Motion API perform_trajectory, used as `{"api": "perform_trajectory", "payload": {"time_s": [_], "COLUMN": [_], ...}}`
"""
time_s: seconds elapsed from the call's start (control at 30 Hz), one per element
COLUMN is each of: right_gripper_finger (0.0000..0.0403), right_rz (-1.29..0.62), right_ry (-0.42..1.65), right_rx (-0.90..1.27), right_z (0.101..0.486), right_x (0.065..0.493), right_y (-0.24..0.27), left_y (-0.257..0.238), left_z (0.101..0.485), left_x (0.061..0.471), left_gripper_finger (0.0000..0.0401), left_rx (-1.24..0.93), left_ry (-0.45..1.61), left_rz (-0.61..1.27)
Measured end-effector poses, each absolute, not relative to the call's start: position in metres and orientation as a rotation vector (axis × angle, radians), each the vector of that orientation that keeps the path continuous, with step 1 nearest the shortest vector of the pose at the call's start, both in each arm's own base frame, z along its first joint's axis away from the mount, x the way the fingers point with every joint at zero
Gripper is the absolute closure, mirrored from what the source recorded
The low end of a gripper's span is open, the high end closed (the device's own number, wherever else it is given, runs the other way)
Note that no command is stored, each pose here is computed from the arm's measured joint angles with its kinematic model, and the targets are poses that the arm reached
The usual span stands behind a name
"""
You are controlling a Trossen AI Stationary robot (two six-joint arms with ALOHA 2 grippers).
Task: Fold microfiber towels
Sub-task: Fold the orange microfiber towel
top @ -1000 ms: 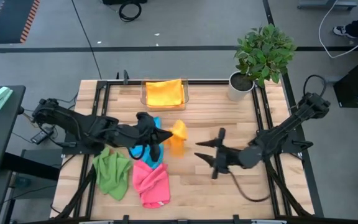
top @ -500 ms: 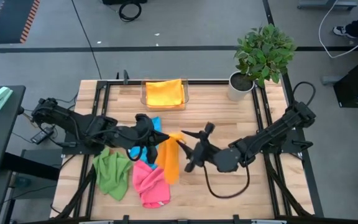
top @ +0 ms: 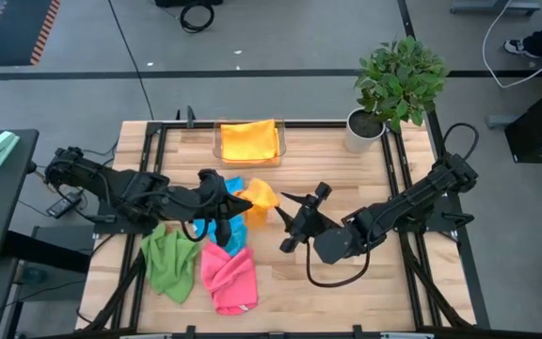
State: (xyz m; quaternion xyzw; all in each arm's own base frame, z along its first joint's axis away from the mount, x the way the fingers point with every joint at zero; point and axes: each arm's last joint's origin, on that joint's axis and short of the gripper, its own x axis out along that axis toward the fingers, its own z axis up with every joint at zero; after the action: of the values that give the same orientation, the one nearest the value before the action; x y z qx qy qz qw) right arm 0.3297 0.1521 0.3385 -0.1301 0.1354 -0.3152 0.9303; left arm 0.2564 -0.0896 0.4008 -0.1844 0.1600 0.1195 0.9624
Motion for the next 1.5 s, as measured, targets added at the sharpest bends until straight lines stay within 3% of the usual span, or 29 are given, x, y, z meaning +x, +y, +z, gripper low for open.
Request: {"api": "perform_trajectory", "payload": {"time_s": [0.2,0.4,0.57,0.7,0.93,1.03,1.23,1.4,1.5], "right_gripper_finger": [0.0275,0.0391,0.0399,0.04,0.0402,0.0402,0.0402,0.0402,0.0402], "right_rz": [-0.683,-0.665,-0.596,-0.457,-0.252,-0.236,-0.262,-0.353,-0.363], "right_ry": [0.279,0.311,0.302,0.367,0.914,1.059,1.142,1.254,1.308], "right_rx": [-0.291,-0.383,-0.403,-0.38,0.202,0.399,0.481,0.464,0.454], "right_z": [0.338,0.34,0.359,0.391,0.415,0.412,0.398,0.384,0.376], "right_x": [0.329,0.328,0.328,0.321,0.284,0.281,0.29,0.287,0.287], "right_y": [0.151,0.151,0.155,0.153,0.104,0.09,0.062,0.036,0.027], "left_y": [-0.089,-0.089,-0.089,-0.09,-0.084,-0.085,-0.105,-0.119,-0.124], "left_z": [0.401,0.401,0.401,0.396,0.369,0.355,0.291,0.22,0.19], "left_x": [0.256,0.256,0.256,0.254,0.241,0.245,0.269,0.288,0.303], "left_gripper_finger": [0.0382,0.0393,0.0364,0.0318,0.0201,0.0171,0.0163,0.0188,0.0206], "left_rx": [-0.368,-0.368,-0.302,-0.225,-0.181,-0.154,-0.215,-0.188,-0.15], "left_ry": [0.324,0.325,0.334,0.396,0.764,0.784,0.612,0.514,0.563], "left_rz": [0.243,0.242,0.232,0.189,0.076,0.071,-0.004,-0.021,0.021]}}
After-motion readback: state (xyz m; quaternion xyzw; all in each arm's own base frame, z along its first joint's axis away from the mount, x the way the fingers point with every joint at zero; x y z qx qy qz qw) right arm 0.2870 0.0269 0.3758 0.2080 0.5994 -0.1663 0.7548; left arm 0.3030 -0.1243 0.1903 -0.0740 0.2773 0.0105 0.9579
